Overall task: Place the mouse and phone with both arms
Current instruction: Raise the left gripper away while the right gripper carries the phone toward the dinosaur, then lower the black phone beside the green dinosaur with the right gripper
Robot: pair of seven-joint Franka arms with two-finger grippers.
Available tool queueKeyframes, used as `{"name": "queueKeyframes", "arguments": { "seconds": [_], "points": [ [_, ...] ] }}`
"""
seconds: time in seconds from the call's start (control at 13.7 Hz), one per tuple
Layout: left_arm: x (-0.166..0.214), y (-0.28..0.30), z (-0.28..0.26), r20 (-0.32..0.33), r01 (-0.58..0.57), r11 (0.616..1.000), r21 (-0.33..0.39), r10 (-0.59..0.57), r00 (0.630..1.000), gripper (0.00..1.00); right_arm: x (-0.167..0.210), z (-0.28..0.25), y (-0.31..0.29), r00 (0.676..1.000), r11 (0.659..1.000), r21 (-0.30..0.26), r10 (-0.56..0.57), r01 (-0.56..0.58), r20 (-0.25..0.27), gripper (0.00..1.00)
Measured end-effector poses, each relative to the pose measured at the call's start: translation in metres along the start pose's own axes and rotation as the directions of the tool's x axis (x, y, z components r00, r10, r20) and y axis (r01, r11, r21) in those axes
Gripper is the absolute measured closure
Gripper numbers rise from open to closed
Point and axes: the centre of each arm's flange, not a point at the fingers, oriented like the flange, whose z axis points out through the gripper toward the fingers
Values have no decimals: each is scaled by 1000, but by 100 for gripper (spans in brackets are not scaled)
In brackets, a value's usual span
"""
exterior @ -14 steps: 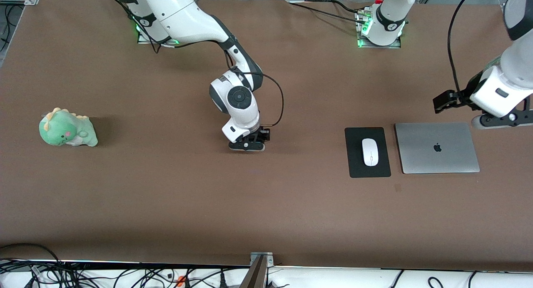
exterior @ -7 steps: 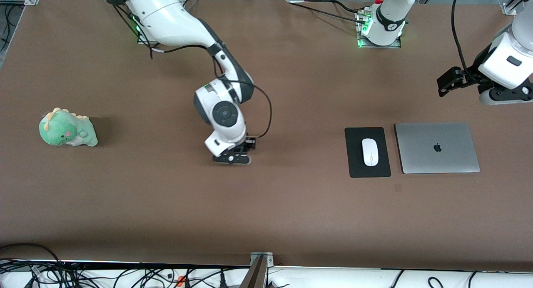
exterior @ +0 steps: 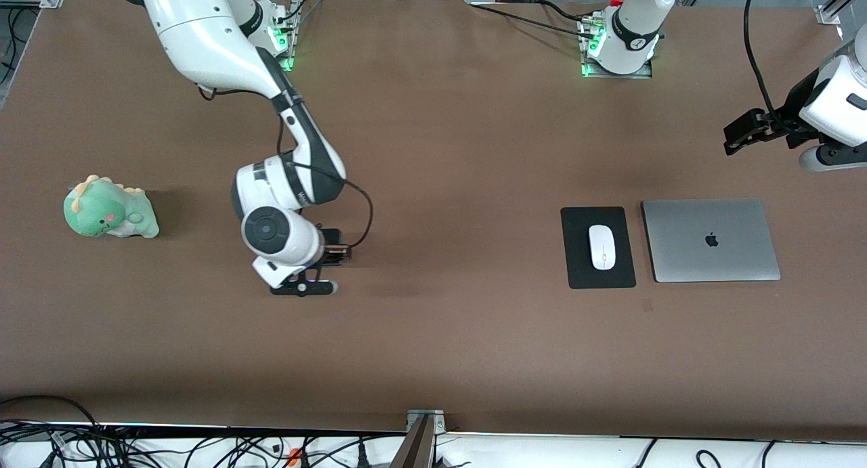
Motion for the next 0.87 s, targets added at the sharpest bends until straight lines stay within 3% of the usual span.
{"name": "queueKeyframes", "arguments": {
  "seconds": [0.22,0.36,0.87],
  "points": [
    [-2,0,2,2,1,1000,-3,-1,1000,0,-9,14,74,998,1000,-26,-12,10,-55,20],
    [-4,1,-1,-4,-1,1000,-4,1,1000,0,-28,20,123,998,999,-34,-18,16,-55,20],
    [-5,1,-4,-10,-2,1000,-6,2,1000,0,-93,55,267,989,1000,-17,-23,21,-146,20]
  ]
}}
